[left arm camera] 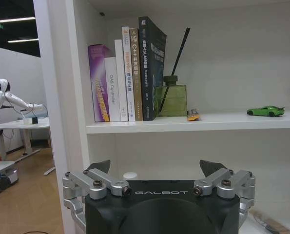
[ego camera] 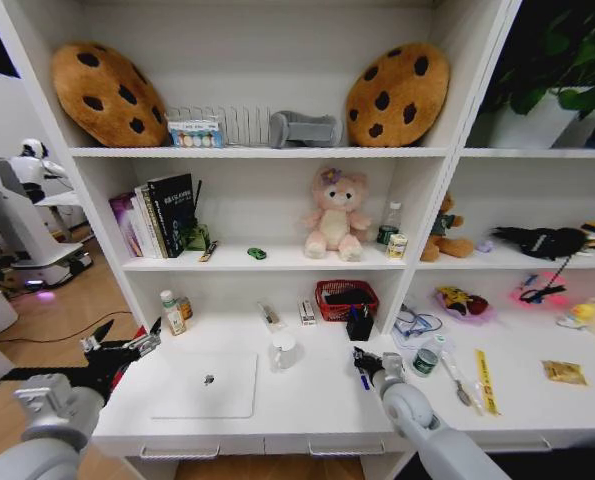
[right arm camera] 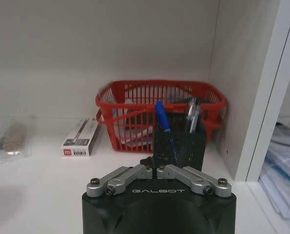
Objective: Organize the objects on the table.
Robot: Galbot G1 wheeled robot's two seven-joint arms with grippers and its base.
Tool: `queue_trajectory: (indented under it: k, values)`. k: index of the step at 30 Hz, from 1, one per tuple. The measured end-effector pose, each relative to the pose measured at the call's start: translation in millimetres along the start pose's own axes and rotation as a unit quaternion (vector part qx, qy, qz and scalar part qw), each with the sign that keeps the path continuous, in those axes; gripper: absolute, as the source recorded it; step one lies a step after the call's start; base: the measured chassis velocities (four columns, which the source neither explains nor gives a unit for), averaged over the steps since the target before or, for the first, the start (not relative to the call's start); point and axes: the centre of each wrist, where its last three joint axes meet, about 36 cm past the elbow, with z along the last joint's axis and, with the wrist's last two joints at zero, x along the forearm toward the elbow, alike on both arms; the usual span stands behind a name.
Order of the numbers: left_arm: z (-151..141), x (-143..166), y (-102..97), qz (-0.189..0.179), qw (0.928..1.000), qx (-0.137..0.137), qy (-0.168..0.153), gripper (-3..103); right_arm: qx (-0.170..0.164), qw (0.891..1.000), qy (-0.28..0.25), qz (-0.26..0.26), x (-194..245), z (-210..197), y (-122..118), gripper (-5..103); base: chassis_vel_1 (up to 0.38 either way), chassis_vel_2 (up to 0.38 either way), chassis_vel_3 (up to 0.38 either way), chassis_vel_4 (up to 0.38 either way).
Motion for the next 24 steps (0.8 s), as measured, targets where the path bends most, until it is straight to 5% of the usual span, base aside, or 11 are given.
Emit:
queue_trajectory:
  k: [8, 13, 18, 19, 21, 24]
  values:
    - [0.0, 0.0, 0.0, 0.0, 1.0, 0.0, 0.0, 100, -0.019, 1.0, 0.02, -0.006, 6.6, 3.3, -3.1, 2, 0.0, 0.0, 0.0, 0.0]
    - [0.0, 0.0, 0.0, 0.0, 1.0, 0.0, 0.0, 100, -0.046, 0.997, 0.06, -0.02, -0.5, 10.1, 6.6, 23, 0.0, 0.0, 0.0, 0.0]
    - [0.0, 0.0, 0.0, 0.0, 1.0, 0.0, 0.0, 100, -0.05, 0.995, 0.078, -0.024, -10.9, 18.9, 12.1, 34, 0.0, 0.0, 0.0, 0.0]
    - [0.0, 0.0, 0.0, 0.0, 1.0, 0.0, 0.0, 100, -0.05, 0.995, 0.082, -0.026, -14.0, 21.2, 14.9, 44, 0.0, 0.0, 0.0, 0.0]
    - [0.0, 0.0, 0.0, 0.0, 1.0, 0.0, 0.0, 100, -0.051, 0.995, 0.084, -0.026, -15.2, 21.9, 16.6, 44, 0.0, 0.0, 0.0, 0.0]
    - [0.0, 0.0, 0.0, 0.0, 1.0, 0.0, 0.0, 100, -0.05, 0.994, 0.088, -0.028, -16.4, 24.1, 20.6, 61, 0.0, 0.0, 0.0, 0.0]
